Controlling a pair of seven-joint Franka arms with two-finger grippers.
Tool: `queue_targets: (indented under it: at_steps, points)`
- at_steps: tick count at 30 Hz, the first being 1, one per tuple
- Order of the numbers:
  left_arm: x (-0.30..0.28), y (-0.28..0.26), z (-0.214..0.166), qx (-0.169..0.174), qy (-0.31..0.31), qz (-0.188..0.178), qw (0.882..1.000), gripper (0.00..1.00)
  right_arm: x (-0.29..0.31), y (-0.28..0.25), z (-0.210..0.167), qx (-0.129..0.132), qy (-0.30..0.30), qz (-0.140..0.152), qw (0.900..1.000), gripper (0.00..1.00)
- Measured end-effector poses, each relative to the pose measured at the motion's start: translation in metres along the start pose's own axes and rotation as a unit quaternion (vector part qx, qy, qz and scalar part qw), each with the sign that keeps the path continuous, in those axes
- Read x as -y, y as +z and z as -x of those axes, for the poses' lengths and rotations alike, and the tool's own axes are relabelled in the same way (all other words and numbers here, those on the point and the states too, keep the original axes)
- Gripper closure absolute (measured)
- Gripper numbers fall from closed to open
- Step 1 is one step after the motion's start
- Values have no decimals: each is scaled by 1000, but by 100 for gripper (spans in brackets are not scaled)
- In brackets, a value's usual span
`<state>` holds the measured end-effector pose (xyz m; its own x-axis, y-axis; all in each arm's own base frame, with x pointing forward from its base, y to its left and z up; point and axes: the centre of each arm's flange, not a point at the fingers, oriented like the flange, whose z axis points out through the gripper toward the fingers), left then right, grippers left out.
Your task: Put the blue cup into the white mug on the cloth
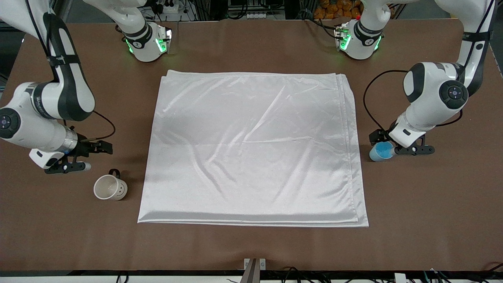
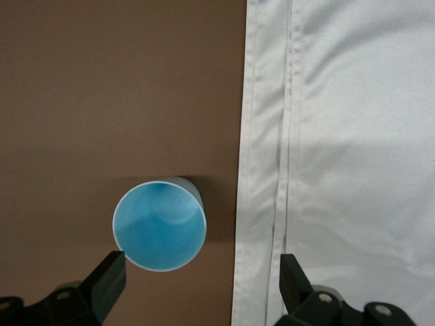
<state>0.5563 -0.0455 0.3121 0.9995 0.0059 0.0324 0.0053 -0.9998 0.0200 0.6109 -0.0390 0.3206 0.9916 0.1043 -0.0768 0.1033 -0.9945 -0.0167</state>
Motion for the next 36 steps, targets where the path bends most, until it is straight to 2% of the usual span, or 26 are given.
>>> queue_targets:
  at_steps: [13, 32, 33, 34, 36]
  points:
    - [0, 55, 5, -1, 0, 1, 1000, 0, -3, 53, -15, -14, 2, 1, 1000, 8]
    - [0, 78, 13, 9, 4, 0, 1000, 0, -4, 79, -21, -27, 2, 2, 1000, 11]
    - [0, 80, 14, 10, 5, -1, 1000, 0, -4, 79, -21, -27, 2, 2, 1000, 13]
    - [0, 82, 14, 11, 6, -1, 1000, 0, -3, 80, -22, -27, 2, 2, 1000, 19]
    - [0, 85, 14, 12, 7, -2, 1000, 1, -3, 81, -22, -28, 1, 2, 1000, 19]
